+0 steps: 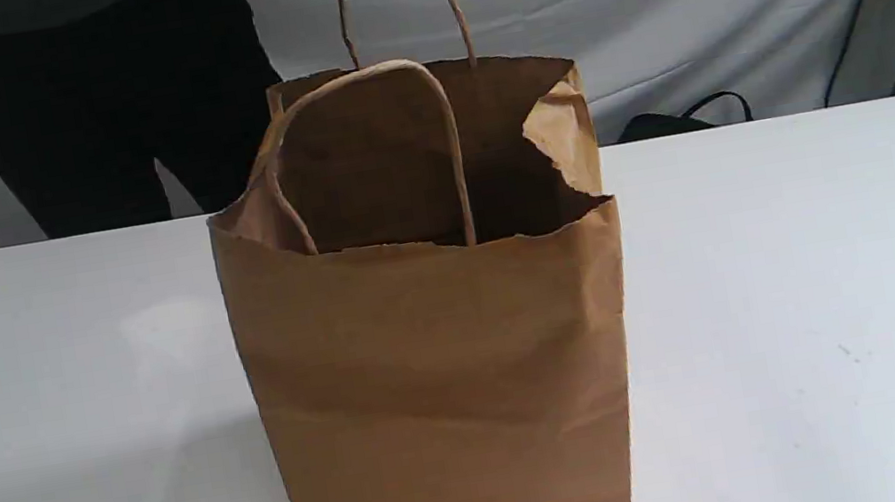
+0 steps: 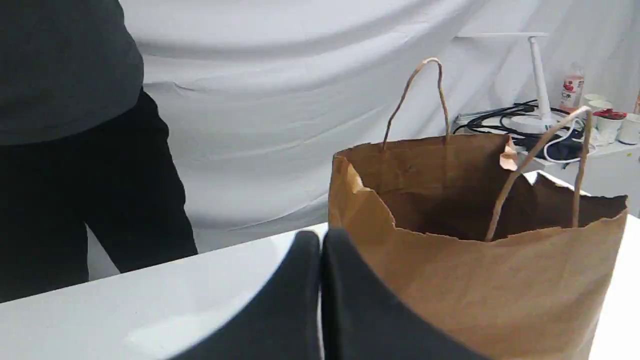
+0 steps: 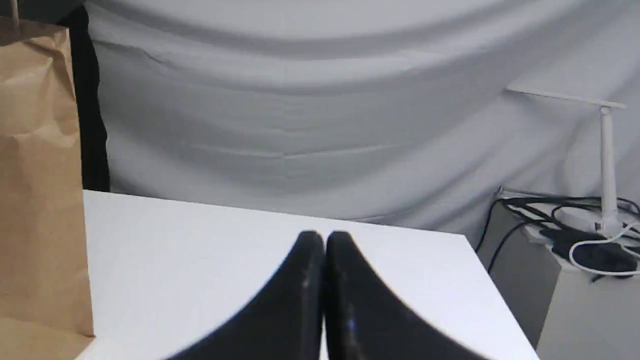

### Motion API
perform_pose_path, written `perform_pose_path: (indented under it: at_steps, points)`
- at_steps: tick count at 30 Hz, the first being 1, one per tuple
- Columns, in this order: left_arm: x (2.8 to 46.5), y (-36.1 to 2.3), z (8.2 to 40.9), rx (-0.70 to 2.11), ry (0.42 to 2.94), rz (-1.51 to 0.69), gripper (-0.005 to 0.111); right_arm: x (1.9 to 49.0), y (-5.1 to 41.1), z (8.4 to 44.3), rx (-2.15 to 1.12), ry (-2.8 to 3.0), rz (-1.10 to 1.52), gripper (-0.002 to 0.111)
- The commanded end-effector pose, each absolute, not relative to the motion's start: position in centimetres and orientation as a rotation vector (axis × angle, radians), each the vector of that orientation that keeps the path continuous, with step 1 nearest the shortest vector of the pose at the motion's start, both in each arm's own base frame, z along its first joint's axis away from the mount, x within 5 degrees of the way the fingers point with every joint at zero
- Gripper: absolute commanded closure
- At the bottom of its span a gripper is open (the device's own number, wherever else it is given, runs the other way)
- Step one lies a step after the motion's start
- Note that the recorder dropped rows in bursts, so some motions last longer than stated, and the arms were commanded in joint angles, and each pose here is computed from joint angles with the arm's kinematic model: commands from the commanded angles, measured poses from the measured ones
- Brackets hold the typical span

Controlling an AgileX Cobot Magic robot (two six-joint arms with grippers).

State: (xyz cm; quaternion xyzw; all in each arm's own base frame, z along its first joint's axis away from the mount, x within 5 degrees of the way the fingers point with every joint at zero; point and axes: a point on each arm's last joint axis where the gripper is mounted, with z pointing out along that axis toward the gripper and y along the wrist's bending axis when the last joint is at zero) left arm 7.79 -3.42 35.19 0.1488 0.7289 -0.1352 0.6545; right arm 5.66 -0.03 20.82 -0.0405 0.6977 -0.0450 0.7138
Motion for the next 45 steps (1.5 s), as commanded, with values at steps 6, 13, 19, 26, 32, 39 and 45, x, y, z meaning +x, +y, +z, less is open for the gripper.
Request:
perform_pose_path:
  at_steps: [6,13,19,26,32,39,45]
  points:
    - [7.8,-3.4,35.1,0.330,1.651,-0.310,0.107,5.6,0.0,20.6,-0.038,1.560,-0.050,0.108]
    - [7.8,-3.4,35.1,0.330,1.651,-0.310,0.107,5.6,0.0,20.6,-0.038,1.560,-0.050,0.108]
    - [7.8,-3.4,35.1,0.330,1.651,-0.310,0.107,5.6,0.0,20.6,-0.038,1.560,-0.050,0.108]
    - [7.8,-3.4,35.1,0.330,1.651,-0.310,0.107,5.6,0.0,20.6,-0.038,1.560,-0.050,0.108]
    - [7.7,-3.4,35.1,0.336,1.651,-0.304,0.107,5.6,0.0,20.6,-0.038,1.560,-0.050,0.108]
    - [6.7,-2.1,34.8,0.304,1.577,-0.132,0.107,5.6,0.0,20.6,-0.038,1.560,-0.050,0.108]
    - [6.7,-0.5,31.0,0.072,1.484,-0.023,0.107,5.6,0.0,20.6,-0.038,1.560,-0.050,0.108]
